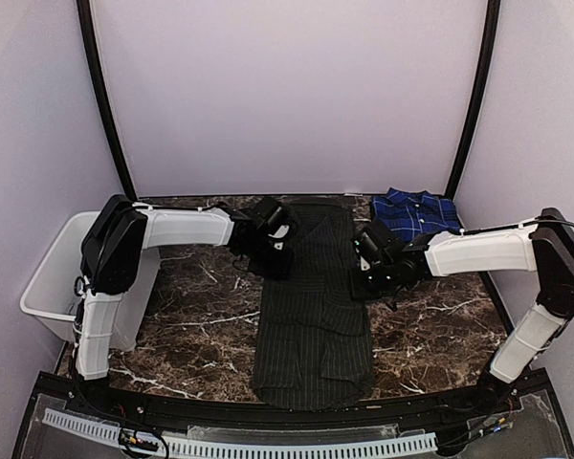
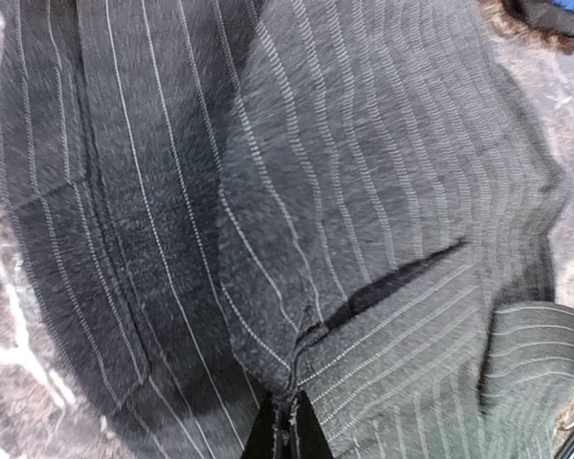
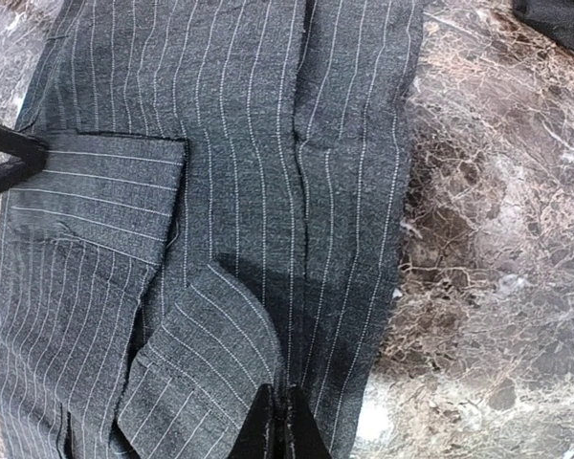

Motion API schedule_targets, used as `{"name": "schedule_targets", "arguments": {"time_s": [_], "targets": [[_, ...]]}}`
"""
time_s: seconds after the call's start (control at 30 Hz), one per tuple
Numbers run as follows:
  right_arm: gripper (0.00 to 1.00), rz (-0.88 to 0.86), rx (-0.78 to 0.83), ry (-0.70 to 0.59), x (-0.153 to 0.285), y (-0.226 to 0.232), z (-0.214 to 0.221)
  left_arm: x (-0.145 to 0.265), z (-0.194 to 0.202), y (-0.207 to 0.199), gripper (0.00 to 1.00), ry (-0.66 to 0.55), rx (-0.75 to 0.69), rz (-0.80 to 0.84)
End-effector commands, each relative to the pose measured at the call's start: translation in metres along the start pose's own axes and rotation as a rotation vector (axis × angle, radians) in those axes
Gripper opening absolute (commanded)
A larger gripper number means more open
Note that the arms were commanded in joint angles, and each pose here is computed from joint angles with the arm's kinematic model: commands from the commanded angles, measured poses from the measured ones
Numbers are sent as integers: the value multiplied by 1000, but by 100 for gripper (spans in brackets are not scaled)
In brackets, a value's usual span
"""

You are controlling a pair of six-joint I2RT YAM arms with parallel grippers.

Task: Fold and stack the long sleeve shirts
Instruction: Flatten out the crumpled shirt at the center of the board.

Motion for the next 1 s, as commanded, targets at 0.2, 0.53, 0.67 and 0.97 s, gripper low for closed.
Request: {"name": "schedule_targets", "arguments": {"time_s": [0.2,0.53,0.67,0.97], "targets": [[0,41,-4,-101,25,-4,-33,107,-44,-24,0,-231,-35,24],[0,76,-7,-177,48,-16,-63,124,-53,-12,0,-251,-68,6],[0,126,-8,-217,67,-30,-78,113,-52,-7,0,-237,-53,-7],[0,255,-45,-242,89,-81,-86,80,-34,6,3,-144,-52,-10]]}}
Point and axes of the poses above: each gripper's point midway between its finger pads, its own x axis back along the fingers, its own y axis along the line the jaws close on, z = x × y, the point moved 1 cm from there along x, back along the fingers, and after that the axes turned 14 degrees about x, right-handed, at the moved point
